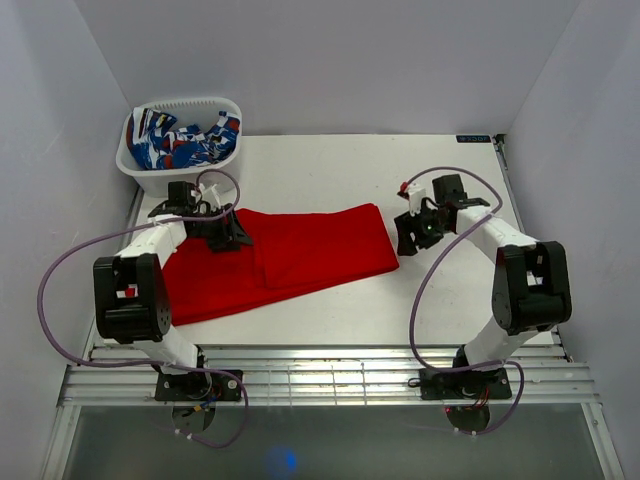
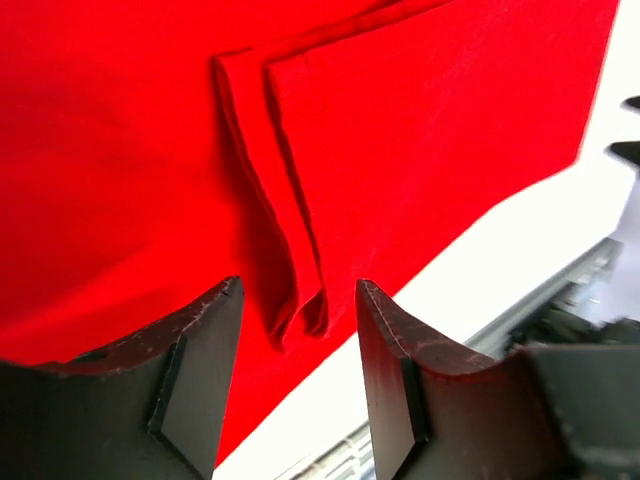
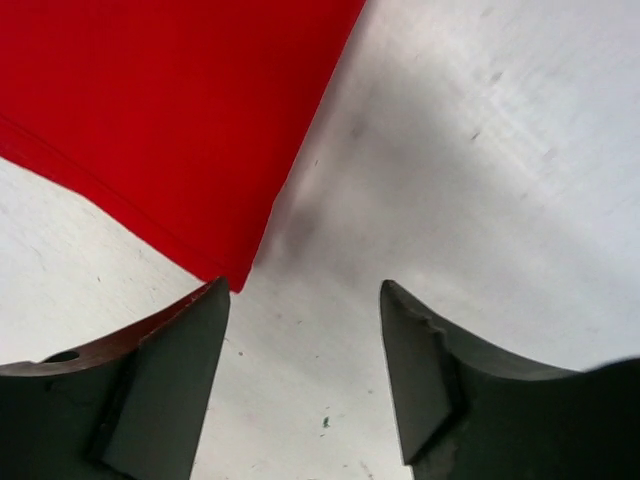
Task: Fold and stack the trousers
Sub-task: Fold the trousers
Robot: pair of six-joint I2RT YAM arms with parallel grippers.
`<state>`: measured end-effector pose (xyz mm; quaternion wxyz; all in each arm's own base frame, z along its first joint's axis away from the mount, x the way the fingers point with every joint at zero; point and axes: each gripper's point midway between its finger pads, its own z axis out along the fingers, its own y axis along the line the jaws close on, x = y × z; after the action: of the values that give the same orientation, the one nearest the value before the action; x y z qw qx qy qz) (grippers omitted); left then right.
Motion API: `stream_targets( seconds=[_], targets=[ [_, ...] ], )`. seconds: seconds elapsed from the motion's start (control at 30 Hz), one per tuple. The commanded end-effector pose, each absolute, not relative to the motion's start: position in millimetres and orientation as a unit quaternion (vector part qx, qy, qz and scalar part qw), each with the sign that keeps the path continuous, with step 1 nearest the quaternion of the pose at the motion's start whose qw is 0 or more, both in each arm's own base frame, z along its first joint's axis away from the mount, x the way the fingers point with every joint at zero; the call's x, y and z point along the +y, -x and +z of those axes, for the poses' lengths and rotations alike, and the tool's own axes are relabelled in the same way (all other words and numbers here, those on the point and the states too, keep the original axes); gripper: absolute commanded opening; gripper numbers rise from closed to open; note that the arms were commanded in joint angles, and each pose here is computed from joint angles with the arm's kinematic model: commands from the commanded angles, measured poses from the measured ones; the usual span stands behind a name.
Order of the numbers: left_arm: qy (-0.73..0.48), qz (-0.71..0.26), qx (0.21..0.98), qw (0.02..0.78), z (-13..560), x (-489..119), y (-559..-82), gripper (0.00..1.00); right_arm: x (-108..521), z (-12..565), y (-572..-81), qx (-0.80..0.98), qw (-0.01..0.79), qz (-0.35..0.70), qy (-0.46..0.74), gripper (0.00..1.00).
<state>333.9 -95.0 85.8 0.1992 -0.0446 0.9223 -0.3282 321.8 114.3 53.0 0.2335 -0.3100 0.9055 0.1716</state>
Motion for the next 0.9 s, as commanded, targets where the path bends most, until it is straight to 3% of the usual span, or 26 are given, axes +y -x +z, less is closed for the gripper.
stream_targets(
  seconds=[0.0,0.13,0.23,0.4,0.6,0.7,0.77,0.8,0.83,0.87],
  targets=[
    [0.017,-0.282,0.929,0.24,100,-76,-332,0.6,127,84,-352,0.896,0.257,0.249,0.263,0.71],
    [-0.06,-0.399,0.875,0.267,148,-105,-324,0.52,133,81,-367,0.895,0.231,0.327,0.199,0.73],
    [-0.092,-0.456,0.842,0.275,166,-125,-319,0.53,147,78,-372,0.883,0.213,0.379,0.176,0.73],
    [-0.074,-0.5,0.834,0.221,136,-151,-308,0.53,164,64,-376,0.872,0.176,0.438,0.131,0.75],
    [0.025,-0.396,0.905,0.153,43,-124,-322,0.53,168,41,-373,0.879,0.151,0.436,0.119,0.73],
    [0.052,-0.362,0.919,0.148,26,-106,-328,0.53,171,32,-372,0.885,0.141,0.426,0.122,0.63],
    [0.049,-0.375,0.914,0.149,32,-104,-332,0.54,170,27,-372,0.889,0.141,0.418,0.125,0.5],
    [0.04,-0.374,0.912,0.164,43,-102,-342,0.54,169,24,-372,0.891,0.139,0.415,0.124,0.42],
    [0.017,-0.375,0.91,0.179,55,-101,-342,0.55,167,23,-373,0.893,0.142,0.407,0.127,0.22],
    [0.005,-0.37,0.909,0.193,64,-99,-346,0.56,165,24,-373,0.894,0.145,0.405,0.127,0.13]
  ],
)
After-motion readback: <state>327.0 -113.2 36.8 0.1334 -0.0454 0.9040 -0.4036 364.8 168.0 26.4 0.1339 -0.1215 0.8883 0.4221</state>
